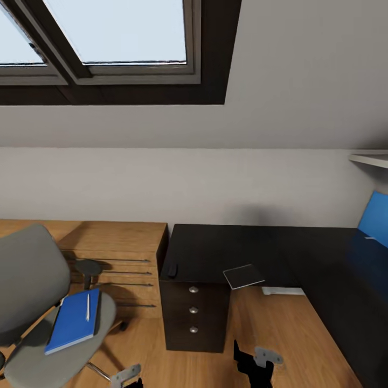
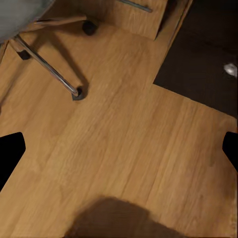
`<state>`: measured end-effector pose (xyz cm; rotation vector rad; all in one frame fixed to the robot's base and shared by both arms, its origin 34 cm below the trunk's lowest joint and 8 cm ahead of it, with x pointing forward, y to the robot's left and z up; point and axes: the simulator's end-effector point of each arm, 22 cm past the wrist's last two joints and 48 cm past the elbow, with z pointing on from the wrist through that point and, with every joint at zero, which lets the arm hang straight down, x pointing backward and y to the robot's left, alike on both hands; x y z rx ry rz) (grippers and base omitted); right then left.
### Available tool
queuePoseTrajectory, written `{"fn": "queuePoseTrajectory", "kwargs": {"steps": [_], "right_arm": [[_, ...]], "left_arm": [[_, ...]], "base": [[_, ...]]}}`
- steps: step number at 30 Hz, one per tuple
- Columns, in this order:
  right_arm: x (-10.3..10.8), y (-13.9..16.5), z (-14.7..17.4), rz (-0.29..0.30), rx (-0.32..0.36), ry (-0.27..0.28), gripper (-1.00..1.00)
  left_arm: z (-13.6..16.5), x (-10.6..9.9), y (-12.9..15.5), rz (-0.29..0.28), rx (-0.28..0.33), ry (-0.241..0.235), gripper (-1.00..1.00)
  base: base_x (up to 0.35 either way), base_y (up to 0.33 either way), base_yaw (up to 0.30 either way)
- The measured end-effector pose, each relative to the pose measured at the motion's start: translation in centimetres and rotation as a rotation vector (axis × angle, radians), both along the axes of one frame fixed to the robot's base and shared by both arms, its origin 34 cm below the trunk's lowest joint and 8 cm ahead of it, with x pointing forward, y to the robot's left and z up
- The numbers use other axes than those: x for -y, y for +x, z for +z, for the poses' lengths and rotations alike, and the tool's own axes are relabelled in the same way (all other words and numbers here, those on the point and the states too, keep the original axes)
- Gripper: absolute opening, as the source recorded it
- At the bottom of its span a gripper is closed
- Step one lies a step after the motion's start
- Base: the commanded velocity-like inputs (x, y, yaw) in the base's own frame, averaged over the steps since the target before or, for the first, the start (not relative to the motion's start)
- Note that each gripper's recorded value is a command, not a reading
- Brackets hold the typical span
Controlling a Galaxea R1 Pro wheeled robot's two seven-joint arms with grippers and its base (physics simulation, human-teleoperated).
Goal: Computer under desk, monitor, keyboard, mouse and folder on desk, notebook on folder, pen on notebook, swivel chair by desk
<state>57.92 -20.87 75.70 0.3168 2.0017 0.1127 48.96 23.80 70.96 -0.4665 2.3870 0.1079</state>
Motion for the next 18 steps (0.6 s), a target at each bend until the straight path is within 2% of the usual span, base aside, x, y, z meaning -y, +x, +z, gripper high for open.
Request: {"fn": "queuePoseTrajectory", "kwargs": {"steps": [2,5,7,9,11,13,16,18], "right_arm": [[-1.0,2.7,3.0,-0.008,0.08,0.032,1.0],[-1.6,5.1,5.7,-0.041,0.125,0.061,1.0],[-1.9,7.0,7.5,-0.08,0.096,0.073,1.0],[-2.7,8.2,8.7,-0.088,0.042,0.079,1.0],[-4.1,9.4,10.6,-0.068,-0.037,0.074,1.0],[-5.4,10.5,13.0,-0.04,-0.085,0.068,1.0],[-6.2,11.1,15.3,-0.014,-0.103,0.066,1.0],[-6.0,11.4,15.6,-0.047,-0.056,0.072,1.0]], "left_arm": [[3.7,1.6,3.5,-0.009,0.109,-0.043,1.0],[7.7,2.2,6.5,-0.031,0.203,-0.068,1.0],[10.5,2.9,8.1,-0.08,0.227,-0.081,1.0],[12.8,3.8,9.0,-0.122,0.235,-0.095,1.0],[16.9,4.2,10.7,-0.146,0.28,-0.121,1.0],[20.5,3.9,11.9,-0.149,0.326,-0.142,1.0],[22.3,3.8,12.2,-0.164,0.323,-0.154,1.0],[21.3,3.4,11.9,-0.166,0.287,-0.146,1.0]], "base": [[0.337,0.0,0.0],[0.337,0.0,0.0],[0.337,0.009,0.0],[0.337,0.041,0.0],[0.337,0.063,0.0],[0.336,0.073,0.0],[0.323,0.095,0.0],[0.227,0.184,0.037]]}}
